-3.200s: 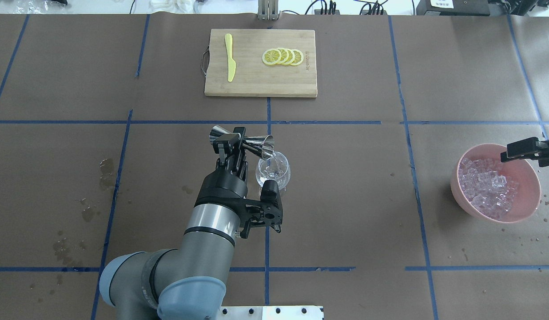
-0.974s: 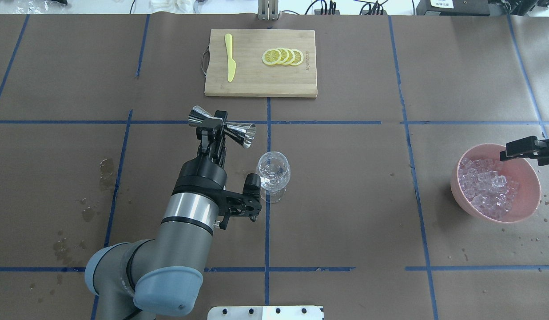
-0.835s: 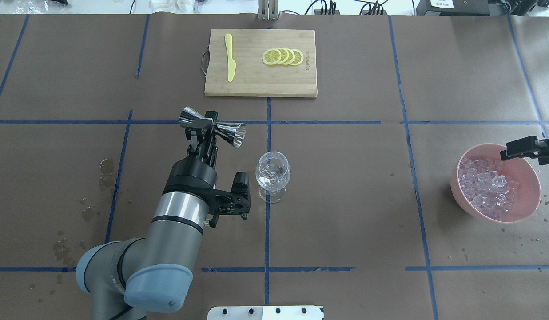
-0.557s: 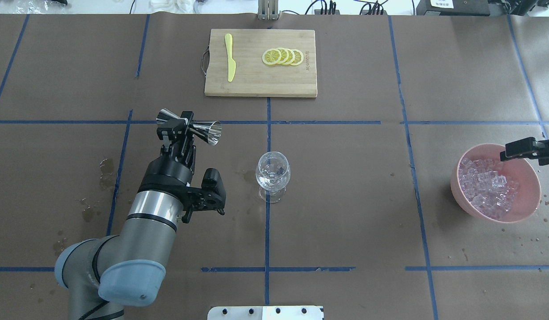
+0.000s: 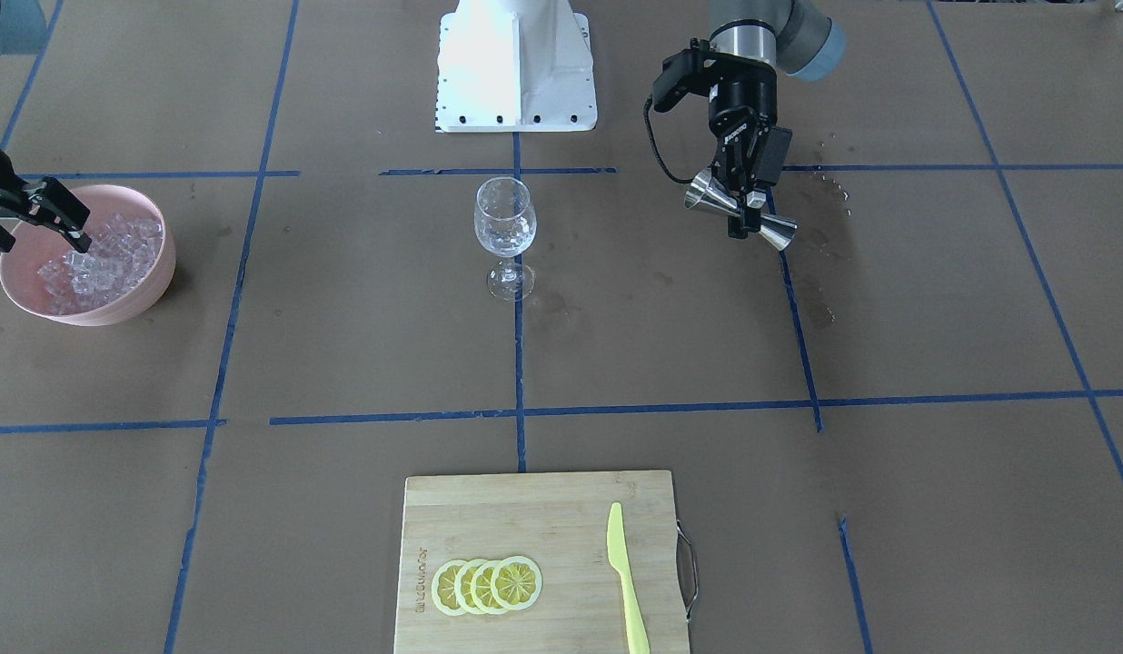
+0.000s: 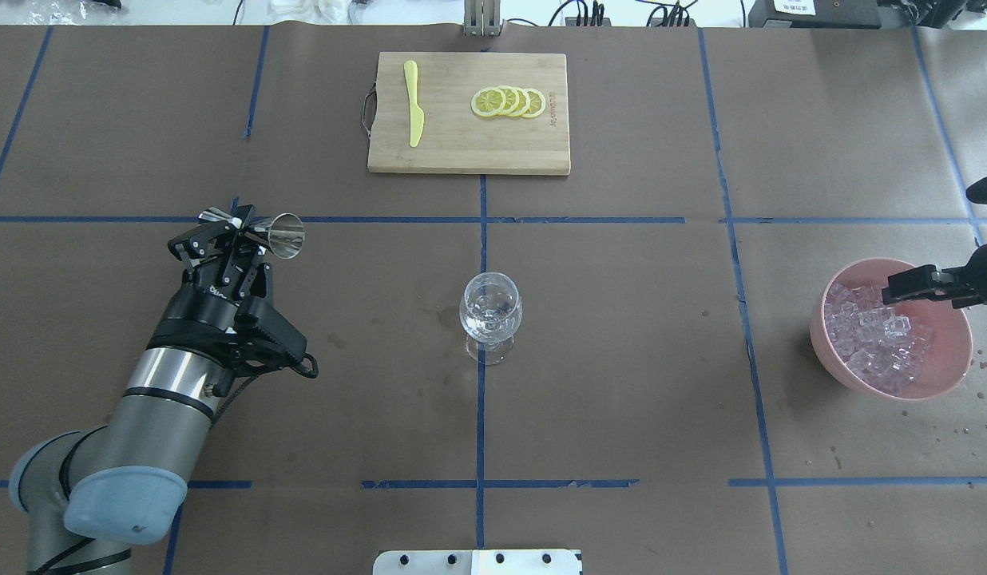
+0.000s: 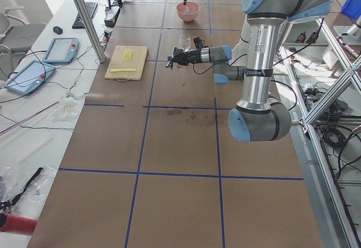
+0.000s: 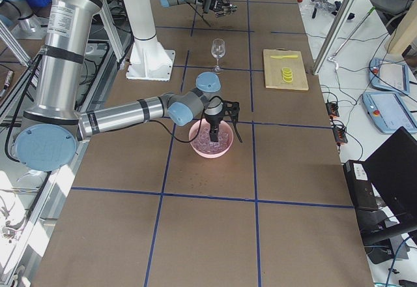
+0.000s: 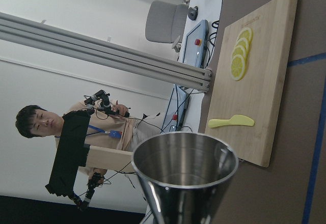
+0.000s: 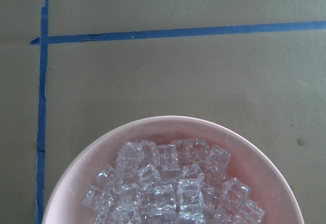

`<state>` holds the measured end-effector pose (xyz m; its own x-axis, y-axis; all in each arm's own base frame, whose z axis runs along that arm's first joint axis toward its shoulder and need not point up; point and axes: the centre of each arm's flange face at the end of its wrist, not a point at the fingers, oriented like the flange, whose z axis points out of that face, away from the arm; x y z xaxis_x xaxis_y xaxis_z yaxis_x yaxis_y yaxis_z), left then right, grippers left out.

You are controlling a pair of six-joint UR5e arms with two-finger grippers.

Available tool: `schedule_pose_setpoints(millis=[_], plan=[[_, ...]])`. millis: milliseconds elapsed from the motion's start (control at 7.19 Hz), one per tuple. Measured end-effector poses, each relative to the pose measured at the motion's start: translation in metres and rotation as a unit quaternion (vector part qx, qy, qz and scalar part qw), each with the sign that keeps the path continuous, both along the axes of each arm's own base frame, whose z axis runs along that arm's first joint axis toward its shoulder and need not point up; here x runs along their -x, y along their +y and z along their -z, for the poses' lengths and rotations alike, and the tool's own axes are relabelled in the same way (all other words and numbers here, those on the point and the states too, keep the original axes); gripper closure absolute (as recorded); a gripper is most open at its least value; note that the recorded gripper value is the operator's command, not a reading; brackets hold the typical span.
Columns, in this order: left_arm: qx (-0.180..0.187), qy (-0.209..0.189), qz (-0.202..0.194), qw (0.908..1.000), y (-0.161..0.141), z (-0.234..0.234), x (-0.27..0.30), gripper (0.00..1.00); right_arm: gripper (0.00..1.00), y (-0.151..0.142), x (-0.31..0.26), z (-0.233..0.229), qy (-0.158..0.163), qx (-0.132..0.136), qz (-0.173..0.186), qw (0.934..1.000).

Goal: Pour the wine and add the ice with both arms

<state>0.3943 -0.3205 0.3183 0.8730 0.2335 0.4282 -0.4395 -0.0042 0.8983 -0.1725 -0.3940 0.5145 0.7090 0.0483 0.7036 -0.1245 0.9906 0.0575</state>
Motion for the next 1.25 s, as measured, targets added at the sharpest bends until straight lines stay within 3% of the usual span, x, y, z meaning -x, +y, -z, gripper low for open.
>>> schedule_pose_setpoints(millis=[417,557,835,974,1252], plan=[[-0.004,0.030,0.009,0.9995,-0.001,-0.051,0.054,1.00,0.06,0.007,0.023,-0.023,0.020,0.011,0.023,0.9995],[-0.004,0.030,0.011,0.9995,-0.002,-0.060,0.063,1.00,0.22,0.008,0.027,-0.029,0.023,0.016,0.028,0.9992],[-0.004,0.032,0.014,0.9994,-0.002,-0.075,0.080,1.00,0.76,0.008,0.031,-0.031,0.022,0.021,0.033,0.9990],[-0.005,0.034,0.016,0.9993,-0.002,-0.080,0.085,1.00,0.96,0.008,0.032,-0.031,0.021,0.022,0.035,0.9989],[-0.005,0.036,0.018,0.9992,-0.002,-0.086,0.089,1.00,1.00,0.008,0.032,-0.031,0.022,0.020,0.037,0.9989]])
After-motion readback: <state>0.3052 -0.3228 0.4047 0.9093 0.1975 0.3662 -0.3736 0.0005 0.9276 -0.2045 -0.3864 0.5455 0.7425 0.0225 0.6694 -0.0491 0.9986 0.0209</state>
